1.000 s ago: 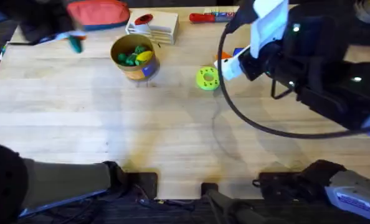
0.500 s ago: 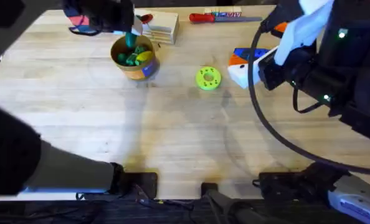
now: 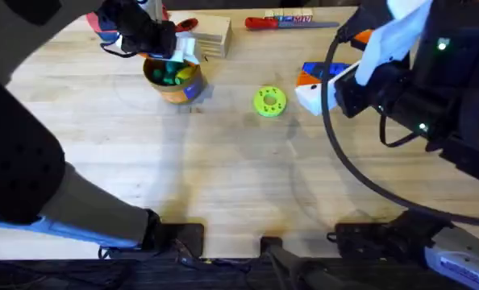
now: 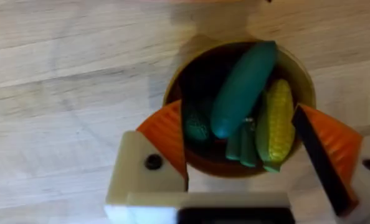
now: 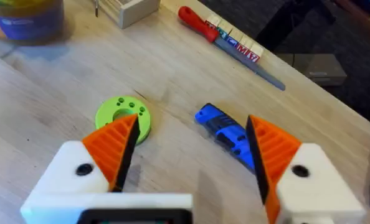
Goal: Pick up the gripper from the table and insert it into the empty holder that is missing its gripper. Then pick up a screw, insert it into the mounting hole, and use the screwdriver to tighten it. Finally, clean up the table by picking up the vegetable and placing it into the bucket.
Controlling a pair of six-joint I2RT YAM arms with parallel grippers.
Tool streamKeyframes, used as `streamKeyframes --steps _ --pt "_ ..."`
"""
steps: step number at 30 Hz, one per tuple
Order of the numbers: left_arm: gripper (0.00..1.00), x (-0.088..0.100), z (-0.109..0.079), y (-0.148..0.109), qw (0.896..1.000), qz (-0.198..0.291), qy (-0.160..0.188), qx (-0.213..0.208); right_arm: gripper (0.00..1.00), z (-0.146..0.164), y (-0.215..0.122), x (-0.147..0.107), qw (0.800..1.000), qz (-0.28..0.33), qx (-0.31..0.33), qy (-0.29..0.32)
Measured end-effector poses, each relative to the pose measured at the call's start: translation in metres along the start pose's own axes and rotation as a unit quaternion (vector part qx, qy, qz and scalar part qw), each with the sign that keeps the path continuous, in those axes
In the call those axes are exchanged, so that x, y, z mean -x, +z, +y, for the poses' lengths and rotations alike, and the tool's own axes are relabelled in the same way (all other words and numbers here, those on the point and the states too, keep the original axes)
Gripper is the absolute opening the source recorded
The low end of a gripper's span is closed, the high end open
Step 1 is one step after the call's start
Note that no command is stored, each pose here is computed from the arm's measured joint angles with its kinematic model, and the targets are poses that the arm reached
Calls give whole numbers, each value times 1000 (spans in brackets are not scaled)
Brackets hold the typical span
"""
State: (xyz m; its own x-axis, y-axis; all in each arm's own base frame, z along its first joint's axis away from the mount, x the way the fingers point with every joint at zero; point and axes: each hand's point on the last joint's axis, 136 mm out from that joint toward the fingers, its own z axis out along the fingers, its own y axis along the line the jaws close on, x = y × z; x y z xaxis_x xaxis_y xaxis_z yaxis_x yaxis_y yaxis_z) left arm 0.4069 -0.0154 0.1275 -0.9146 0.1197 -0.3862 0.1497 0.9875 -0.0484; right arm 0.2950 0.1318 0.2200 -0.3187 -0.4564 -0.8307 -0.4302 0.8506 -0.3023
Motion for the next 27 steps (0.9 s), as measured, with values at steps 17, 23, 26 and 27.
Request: streamKeyframes --steps 17,23,26,27 --pt "988 -55 -18 -153 998 -36 53 26 991 -7 -50 -14 997 43 8 56" --pt "989 -92 -41 -177 997 -13 75 -4 991 -14 -95 -24 993 81 11 89" --pt "988 -99 -45 -185 997 -16 78 -10 991 -13 -103 -33 990 97 12 100" --pt "988 -100 -46 -186 997 -16 78 -10 991 -13 -103 -35 990 100 12 101"
